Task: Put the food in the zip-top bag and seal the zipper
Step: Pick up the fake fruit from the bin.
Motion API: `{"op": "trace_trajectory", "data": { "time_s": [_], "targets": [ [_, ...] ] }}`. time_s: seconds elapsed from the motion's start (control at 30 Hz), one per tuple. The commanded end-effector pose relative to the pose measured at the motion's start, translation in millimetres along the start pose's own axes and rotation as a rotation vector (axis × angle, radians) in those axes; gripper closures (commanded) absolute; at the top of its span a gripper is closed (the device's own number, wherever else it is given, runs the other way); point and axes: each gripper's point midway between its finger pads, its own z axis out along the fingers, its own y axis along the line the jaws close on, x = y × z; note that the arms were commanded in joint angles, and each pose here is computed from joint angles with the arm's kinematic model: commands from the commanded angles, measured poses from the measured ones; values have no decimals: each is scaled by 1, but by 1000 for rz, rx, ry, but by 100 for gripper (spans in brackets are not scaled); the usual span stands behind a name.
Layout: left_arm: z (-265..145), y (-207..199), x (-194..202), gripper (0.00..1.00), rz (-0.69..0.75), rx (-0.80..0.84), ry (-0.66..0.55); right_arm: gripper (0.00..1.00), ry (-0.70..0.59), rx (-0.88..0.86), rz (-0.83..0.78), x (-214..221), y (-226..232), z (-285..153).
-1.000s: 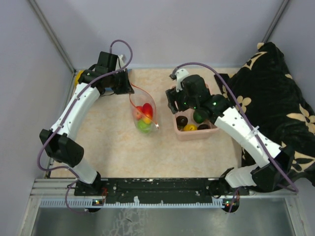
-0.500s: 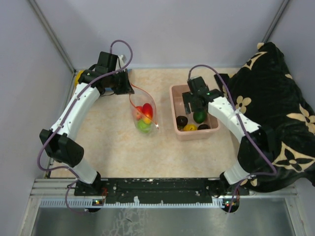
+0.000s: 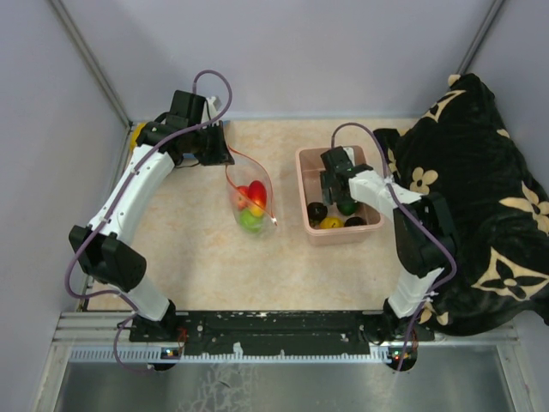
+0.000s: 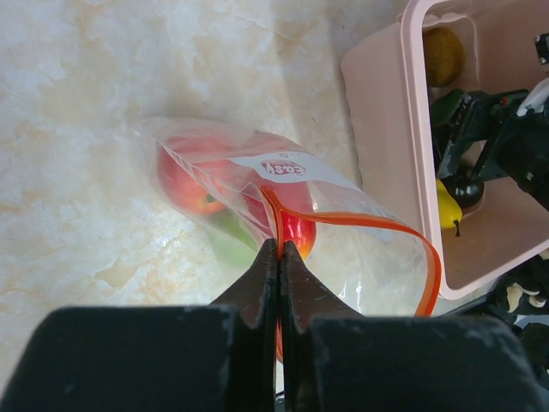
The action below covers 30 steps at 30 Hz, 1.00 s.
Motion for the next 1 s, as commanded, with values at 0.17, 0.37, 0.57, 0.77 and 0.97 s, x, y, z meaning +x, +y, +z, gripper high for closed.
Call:
{"op": "trace_trajectory", "data": {
  "time_s": [0.17,0.37,0.57,0.77,0.97],
  "targets": [
    [0,-4,-3,100,9,22,-1,16,-32,-3,39,0,2,33],
    [2,-4,-2,100,9,24,6,24,-43,-7,29,2,2,37],
    [3,-4,-1,100,8,28,10,40,-92,-26,26,-10,0,24],
    [4,-6,1,100,9,42,18,52,-139,-53,23,-22,-2,6],
    [3,-7,0,100,11,45,14,56,-212,-77,48,-42,-8,-25]
  ]
}}
